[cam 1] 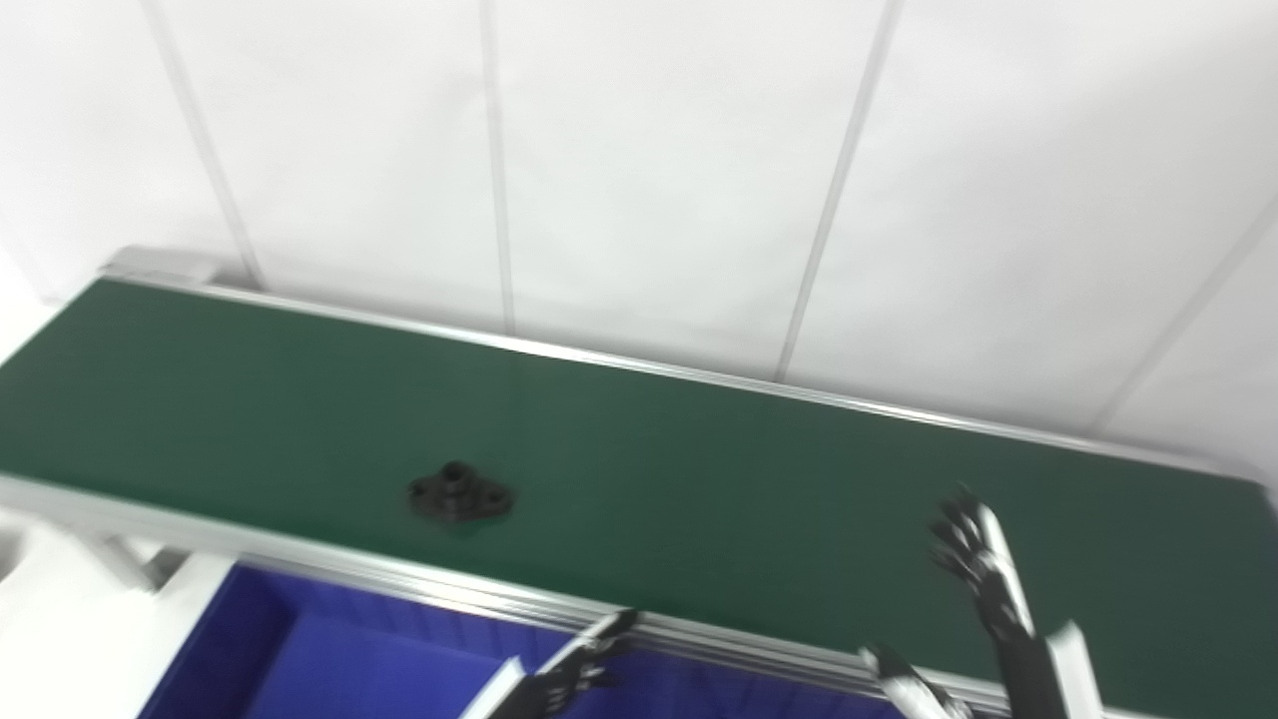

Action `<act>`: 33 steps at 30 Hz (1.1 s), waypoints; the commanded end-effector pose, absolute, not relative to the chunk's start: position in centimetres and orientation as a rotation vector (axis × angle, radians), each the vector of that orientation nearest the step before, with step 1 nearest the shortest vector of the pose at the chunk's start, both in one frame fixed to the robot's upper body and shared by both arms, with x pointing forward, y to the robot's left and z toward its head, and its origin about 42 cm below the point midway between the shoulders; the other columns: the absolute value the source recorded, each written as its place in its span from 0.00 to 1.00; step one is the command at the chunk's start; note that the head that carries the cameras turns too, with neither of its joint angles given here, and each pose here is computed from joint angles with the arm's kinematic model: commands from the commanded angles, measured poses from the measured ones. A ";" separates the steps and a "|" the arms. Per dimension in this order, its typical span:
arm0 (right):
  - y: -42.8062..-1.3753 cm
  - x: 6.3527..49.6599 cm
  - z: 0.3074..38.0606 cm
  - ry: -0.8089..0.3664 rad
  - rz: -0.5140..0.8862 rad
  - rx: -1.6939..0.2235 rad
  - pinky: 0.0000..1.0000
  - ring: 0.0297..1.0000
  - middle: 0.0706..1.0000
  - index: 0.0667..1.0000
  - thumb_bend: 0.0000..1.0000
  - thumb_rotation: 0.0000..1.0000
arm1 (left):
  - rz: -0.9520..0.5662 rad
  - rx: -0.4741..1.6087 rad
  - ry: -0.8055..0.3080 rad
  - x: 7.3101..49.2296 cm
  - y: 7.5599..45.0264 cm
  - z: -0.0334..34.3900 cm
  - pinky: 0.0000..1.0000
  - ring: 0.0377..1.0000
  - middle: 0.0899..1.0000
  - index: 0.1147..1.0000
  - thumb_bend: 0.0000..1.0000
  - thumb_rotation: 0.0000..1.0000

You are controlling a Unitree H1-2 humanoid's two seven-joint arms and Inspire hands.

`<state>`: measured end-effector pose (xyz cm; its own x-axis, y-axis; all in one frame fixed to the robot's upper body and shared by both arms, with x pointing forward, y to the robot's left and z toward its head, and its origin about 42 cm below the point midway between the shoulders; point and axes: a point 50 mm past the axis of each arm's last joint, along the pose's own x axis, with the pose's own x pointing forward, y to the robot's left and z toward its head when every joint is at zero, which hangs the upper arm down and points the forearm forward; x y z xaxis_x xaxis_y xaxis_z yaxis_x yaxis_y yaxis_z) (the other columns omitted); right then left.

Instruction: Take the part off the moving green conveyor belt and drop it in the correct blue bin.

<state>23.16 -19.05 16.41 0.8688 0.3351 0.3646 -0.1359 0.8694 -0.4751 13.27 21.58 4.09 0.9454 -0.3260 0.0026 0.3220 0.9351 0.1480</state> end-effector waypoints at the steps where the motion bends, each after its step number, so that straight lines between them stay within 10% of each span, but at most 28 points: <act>1: -18.7 24.0 18.2 -0.483 0.254 -0.475 0.79 0.86 0.89 0.96 0.60 0.52 | -0.338 0.130 -0.092 13.0 22.1 5.3 0.87 0.95 0.99 0.97 0.75 0.47; 33: -10.6 35.8 21.0 -0.369 0.524 -0.786 0.76 0.83 0.85 0.94 0.73 0.45 | -0.351 0.084 -0.126 12.0 23.2 7.0 0.92 0.96 0.99 0.98 0.71 0.56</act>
